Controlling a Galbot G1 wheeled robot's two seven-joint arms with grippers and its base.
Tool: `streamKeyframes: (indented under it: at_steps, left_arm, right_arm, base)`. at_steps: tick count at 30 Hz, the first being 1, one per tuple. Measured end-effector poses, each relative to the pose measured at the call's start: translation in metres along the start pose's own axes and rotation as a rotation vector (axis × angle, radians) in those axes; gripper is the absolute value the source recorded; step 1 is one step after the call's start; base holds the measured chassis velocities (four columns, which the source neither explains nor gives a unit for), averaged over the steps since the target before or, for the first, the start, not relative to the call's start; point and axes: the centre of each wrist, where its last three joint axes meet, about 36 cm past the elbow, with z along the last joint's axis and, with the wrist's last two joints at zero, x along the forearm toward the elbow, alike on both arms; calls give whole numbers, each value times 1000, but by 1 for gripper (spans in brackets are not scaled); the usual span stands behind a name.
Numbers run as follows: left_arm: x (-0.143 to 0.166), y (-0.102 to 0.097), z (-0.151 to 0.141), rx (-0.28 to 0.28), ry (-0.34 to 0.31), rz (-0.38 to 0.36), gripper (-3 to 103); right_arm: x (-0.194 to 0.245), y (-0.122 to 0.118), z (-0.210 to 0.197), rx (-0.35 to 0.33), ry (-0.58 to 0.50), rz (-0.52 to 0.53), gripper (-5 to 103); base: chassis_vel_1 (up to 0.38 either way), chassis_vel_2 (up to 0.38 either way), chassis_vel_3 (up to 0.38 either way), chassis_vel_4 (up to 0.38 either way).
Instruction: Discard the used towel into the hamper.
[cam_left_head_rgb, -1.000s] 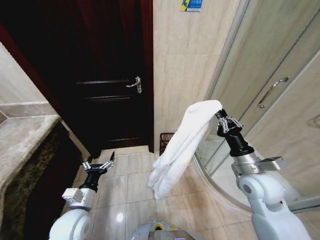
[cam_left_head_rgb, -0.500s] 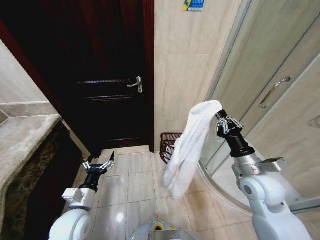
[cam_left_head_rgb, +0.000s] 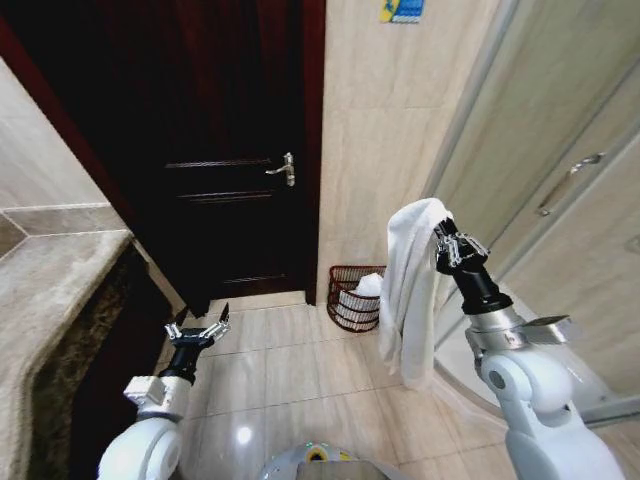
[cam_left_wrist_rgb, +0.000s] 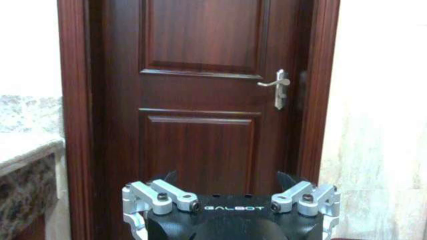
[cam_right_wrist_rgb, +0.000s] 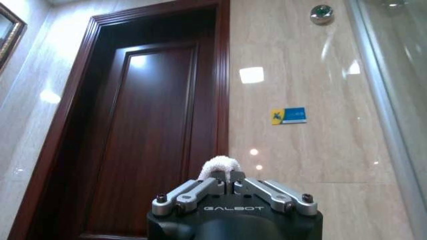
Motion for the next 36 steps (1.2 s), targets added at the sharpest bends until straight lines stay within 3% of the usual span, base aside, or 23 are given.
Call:
streamKeyframes:
  at_steps: [36]
  left_arm:
    - [0,0,0,0,0,0,98]
  right_arm:
    - [-6,-2,-2,11,-7,-41,3]
  base:
    - [-5,-4,2,2]
